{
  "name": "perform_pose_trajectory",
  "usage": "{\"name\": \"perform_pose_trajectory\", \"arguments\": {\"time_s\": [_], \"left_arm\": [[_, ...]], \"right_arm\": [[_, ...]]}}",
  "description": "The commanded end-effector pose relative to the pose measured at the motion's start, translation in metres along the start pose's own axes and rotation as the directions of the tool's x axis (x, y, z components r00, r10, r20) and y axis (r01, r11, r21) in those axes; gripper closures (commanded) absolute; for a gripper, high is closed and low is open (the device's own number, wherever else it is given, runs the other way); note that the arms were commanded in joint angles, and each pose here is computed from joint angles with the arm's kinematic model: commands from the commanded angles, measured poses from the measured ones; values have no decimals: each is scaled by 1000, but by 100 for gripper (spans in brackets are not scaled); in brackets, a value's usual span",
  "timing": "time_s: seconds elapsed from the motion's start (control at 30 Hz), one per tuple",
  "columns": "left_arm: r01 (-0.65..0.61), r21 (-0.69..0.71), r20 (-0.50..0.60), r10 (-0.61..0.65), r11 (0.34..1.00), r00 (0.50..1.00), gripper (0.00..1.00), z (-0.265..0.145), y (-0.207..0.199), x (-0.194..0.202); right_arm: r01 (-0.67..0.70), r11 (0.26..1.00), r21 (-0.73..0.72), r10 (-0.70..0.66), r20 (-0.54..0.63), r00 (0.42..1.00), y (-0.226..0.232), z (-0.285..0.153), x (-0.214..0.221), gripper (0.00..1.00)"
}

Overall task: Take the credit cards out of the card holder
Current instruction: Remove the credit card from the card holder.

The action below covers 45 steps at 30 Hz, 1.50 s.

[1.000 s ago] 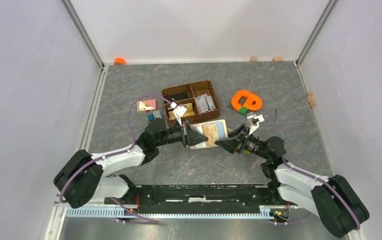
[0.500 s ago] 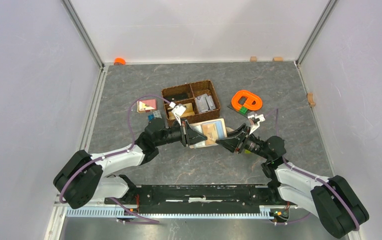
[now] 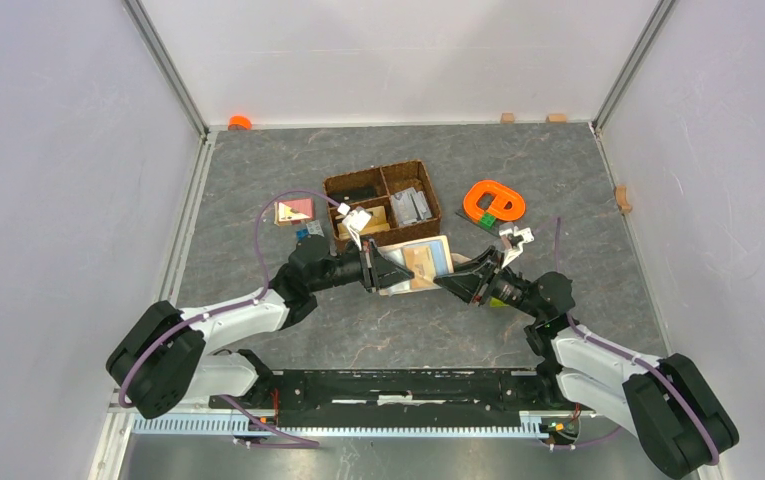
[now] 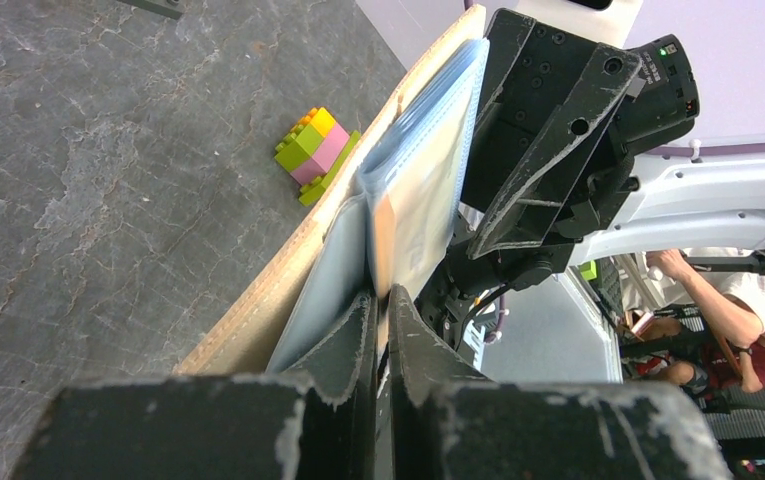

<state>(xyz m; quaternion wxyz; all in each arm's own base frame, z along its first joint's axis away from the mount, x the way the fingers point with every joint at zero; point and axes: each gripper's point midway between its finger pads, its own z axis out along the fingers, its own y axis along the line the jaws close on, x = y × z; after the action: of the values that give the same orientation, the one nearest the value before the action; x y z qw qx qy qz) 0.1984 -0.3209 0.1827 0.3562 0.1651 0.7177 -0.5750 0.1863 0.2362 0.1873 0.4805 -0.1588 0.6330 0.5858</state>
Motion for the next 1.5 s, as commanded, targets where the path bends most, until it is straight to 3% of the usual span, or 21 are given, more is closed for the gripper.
{"name": "perform_pose_trajectory", "arguments": {"time_s": [0.0,0.27,0.8,1.47], "left_arm": [[-2,-24,61,4,1000,998,98,-2,2,-16],[-3,-23,62,4,1000,998,98,-3,2,-16],[13,-56,55,-10,998,998,98,-2,11,-15],[46,-46,8,-45,998,999,98,8,18,-6]], "right_arm": [[52,997,-50,-49,55,997,13,-1,-15,64],[48,998,-47,-45,58,997,12,-2,-14,74],[48,995,-84,-42,72,997,20,-4,-17,75],[17,983,-183,-3,74,997,39,-6,-17,91]]}}
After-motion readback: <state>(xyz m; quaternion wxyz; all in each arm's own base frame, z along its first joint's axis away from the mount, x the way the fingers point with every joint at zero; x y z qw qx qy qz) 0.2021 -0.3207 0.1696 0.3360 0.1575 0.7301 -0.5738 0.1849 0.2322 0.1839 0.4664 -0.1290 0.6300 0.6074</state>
